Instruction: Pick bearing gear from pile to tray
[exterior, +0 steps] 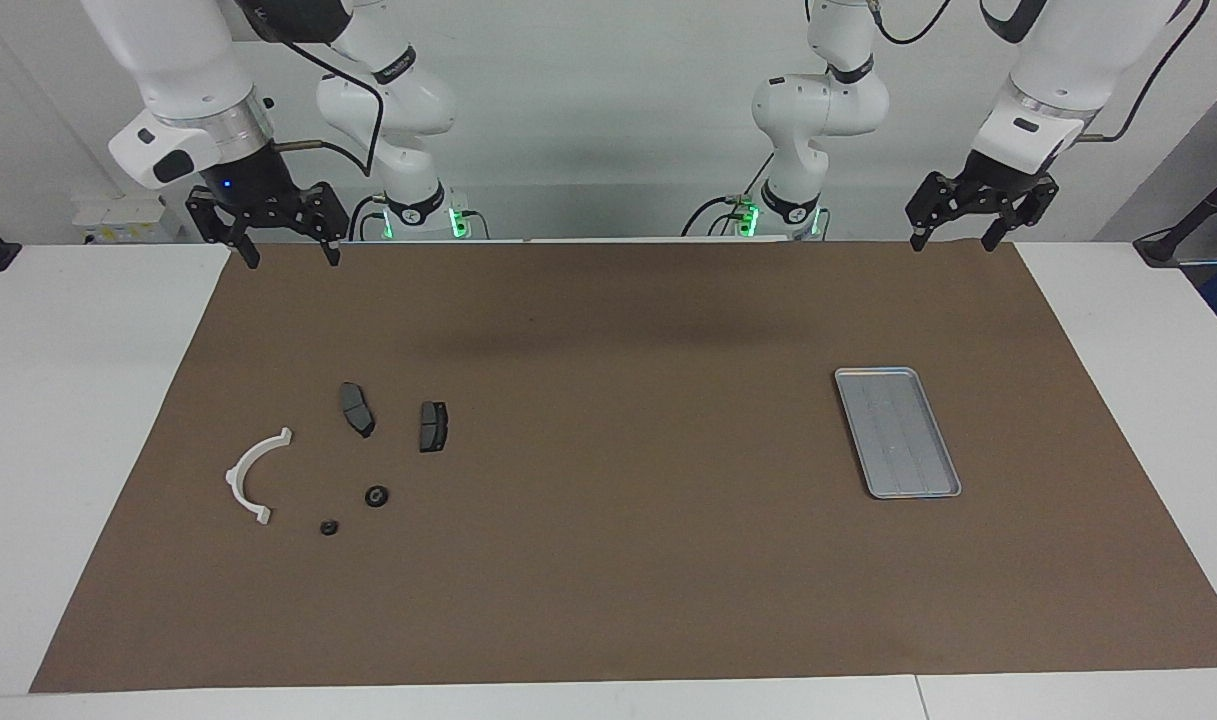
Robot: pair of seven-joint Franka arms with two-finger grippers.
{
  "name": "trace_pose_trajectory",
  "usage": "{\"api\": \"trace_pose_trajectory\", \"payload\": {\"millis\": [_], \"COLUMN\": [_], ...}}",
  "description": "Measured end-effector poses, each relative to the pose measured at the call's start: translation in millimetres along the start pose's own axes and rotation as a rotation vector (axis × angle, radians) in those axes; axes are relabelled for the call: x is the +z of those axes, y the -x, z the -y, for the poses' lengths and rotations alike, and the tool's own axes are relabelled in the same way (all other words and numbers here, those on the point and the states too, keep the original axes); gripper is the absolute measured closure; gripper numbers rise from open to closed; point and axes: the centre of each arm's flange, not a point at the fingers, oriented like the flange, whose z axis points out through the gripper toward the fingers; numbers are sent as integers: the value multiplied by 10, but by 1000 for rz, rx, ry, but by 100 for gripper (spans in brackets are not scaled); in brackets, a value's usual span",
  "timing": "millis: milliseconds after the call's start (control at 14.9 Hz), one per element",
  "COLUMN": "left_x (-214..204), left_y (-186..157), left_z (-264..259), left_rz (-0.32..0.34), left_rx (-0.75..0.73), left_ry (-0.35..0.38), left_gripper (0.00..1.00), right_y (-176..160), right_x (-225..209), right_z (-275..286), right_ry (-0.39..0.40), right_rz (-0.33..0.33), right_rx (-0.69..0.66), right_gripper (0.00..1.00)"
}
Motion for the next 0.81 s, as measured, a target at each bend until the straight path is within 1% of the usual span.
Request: {"api": "trace_pose_trajectory", "payload": {"millis": [805], "left_x": [0], "left_y": [0], "left_z": [0], "left_rz": [0], "left_rx": [0], "left_ry": [0], "left_gripper": [0], "right_y": [7], "right_x": [-32], "right_z": [-17], "right_ry": [0], "right_rz": [-9], "right_rx": [3], "right_gripper": [0]}}
